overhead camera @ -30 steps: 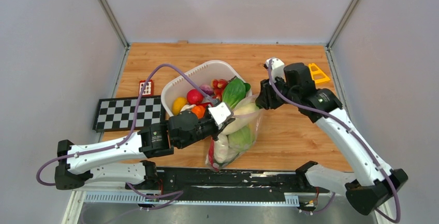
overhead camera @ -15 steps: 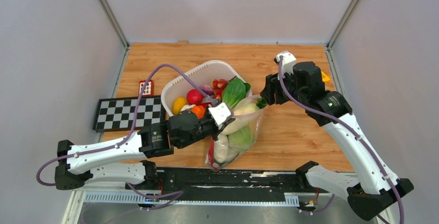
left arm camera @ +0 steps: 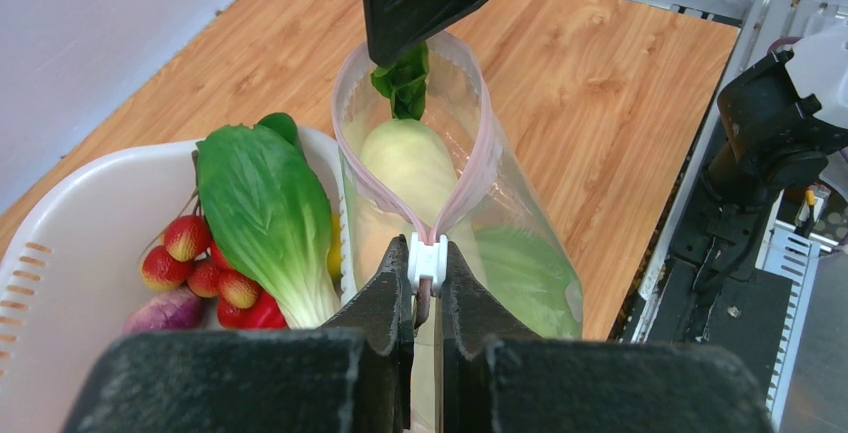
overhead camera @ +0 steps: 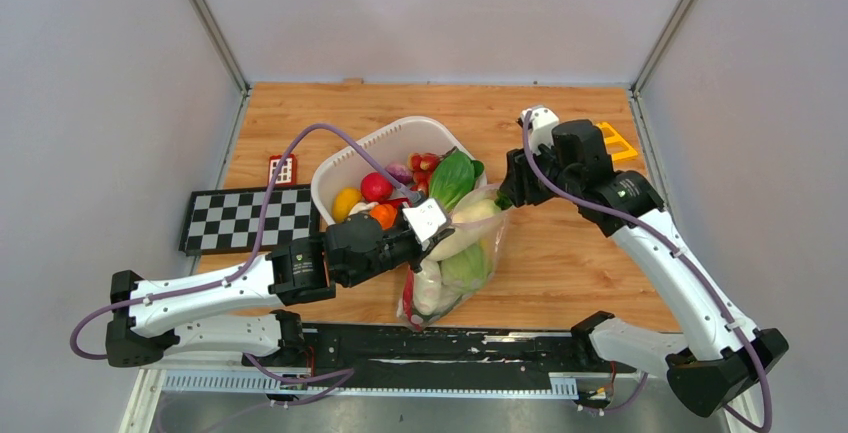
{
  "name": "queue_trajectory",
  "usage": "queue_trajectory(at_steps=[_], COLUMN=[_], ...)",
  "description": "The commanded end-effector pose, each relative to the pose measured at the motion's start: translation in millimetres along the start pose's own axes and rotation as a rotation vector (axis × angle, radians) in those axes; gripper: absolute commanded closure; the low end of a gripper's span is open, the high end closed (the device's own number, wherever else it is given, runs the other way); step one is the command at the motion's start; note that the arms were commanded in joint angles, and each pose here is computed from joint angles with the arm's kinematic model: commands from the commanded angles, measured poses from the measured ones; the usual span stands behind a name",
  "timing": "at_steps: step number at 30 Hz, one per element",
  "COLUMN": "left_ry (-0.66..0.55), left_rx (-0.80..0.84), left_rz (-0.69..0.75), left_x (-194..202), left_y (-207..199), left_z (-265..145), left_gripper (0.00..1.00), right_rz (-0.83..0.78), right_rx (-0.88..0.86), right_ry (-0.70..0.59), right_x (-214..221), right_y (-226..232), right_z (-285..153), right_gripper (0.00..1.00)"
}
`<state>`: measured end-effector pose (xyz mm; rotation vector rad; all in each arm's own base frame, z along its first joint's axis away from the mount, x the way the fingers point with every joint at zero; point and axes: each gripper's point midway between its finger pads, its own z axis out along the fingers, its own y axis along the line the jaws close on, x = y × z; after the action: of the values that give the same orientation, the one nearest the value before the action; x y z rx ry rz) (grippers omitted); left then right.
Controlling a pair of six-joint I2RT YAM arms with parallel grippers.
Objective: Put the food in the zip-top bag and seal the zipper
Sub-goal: Adjust the fake vegetable in the zipper food storage bag.
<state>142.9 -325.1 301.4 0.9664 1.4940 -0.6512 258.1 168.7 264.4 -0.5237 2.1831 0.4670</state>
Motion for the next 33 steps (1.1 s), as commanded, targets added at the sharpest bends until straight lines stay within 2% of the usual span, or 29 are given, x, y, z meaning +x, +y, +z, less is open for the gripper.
queue_trajectory(at_steps=[1,4,7,12,18,22,25,30,33], left_ry=[-0.114,-0.113,-0.111,-0.106,-0.107,-0.114,-0.117,-0.123,-0.121], left_rx=[-0.006,-0.006,-0.006,-0.005,-0.002,0.008,0.016,0.020,0.021], left_rz=[-0.019,-0.018,-0.018,-0.015,-0.016,-0.015,-0.011,-0.013,-0.014], left_x=[-34.0,-33.8,-33.2,-32.0,-32.0,-35.4,-37.7,-40.0,-39.2], left_y=[3.7,3.5,3.3,2.6,1.6,-0.1,-1.3,-2.0,-2.2], left_z=[-3.7,-3.5,-2.5,-0.6,0.7,1.3,1.8,1.7,1.5], left_gripper=[1.00,1.00,1.00,1.00,1.00,1.00,1.00,1.00,1.00], right_rz=[-0.014,-0.018,-0.028,-0.034,-0.035,-0.029,-0.012,0.009,0.012], right_rx=[0.021,0.014,-0.021,-0.094,-0.224,-0.204,-0.153,0.060,0.063], right_ry=[0.018,0.034,0.016,-0.023,-0.041,0.054,0.134,0.206,0.216], right_x=[8.6,14.7,12.3,3.5,2.1,20.9,36.0,45.0,45.4], right_y=[-6.2,-6.2,-0.7,12.3,34.9,28.2,17.3,-20.0,-20.6], right_z=[2.6,6.8,8.0,7.2,5.3,20.6,34.1,46.6,49.0], right_gripper=[0.59,0.65,0.82,1.00,1.00,1.00,1.00,1.00,0.97])
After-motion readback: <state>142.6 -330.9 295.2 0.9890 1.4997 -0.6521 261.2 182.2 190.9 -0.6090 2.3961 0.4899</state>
